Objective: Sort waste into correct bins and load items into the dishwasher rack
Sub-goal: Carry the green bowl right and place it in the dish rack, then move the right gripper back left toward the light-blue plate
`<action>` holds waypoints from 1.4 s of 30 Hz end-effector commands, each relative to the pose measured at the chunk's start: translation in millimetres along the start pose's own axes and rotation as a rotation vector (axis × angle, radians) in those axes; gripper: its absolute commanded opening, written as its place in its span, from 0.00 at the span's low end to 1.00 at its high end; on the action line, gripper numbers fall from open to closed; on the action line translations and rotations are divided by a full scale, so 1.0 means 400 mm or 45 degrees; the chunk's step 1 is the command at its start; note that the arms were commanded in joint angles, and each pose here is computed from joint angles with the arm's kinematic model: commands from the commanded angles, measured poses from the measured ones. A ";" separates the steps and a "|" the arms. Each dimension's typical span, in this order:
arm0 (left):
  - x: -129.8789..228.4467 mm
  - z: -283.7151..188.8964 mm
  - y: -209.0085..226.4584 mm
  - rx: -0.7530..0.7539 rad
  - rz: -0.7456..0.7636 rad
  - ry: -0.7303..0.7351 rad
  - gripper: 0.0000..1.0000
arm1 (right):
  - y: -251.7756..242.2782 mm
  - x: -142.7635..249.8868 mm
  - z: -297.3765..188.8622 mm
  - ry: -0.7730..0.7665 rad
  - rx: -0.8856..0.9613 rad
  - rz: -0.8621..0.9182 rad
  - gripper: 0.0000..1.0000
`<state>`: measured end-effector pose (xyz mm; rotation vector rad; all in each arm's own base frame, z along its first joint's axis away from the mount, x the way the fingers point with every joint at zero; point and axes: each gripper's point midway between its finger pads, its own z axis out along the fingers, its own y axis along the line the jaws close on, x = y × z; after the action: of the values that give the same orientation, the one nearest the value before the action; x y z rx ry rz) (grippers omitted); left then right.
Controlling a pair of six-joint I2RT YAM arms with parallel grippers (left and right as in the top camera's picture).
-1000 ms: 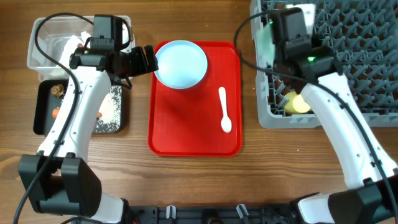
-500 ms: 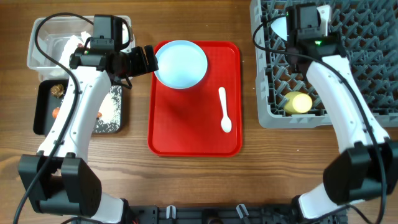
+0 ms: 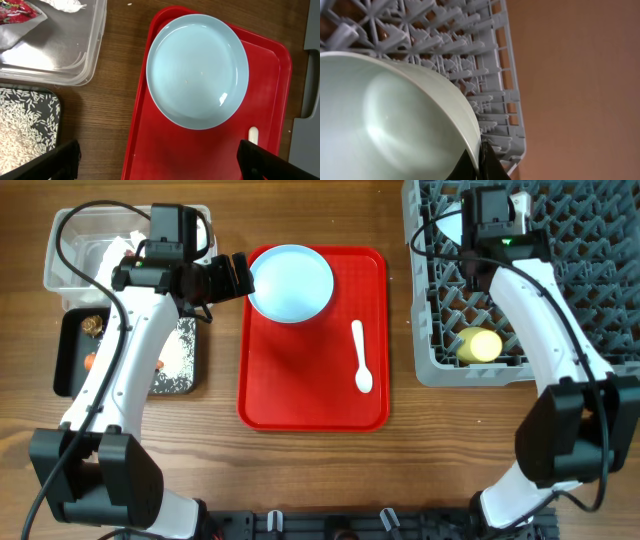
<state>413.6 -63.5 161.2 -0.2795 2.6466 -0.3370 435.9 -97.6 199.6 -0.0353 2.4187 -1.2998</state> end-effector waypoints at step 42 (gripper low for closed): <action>-0.009 -0.010 -0.004 -0.003 -0.005 -0.022 1.00 | 0.268 -0.062 -0.127 -0.186 -0.210 -0.409 1.00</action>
<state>413.6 -63.5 161.2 -0.2795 2.6466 -0.3370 455.8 -3.1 161.6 -0.5207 2.4272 -1.2354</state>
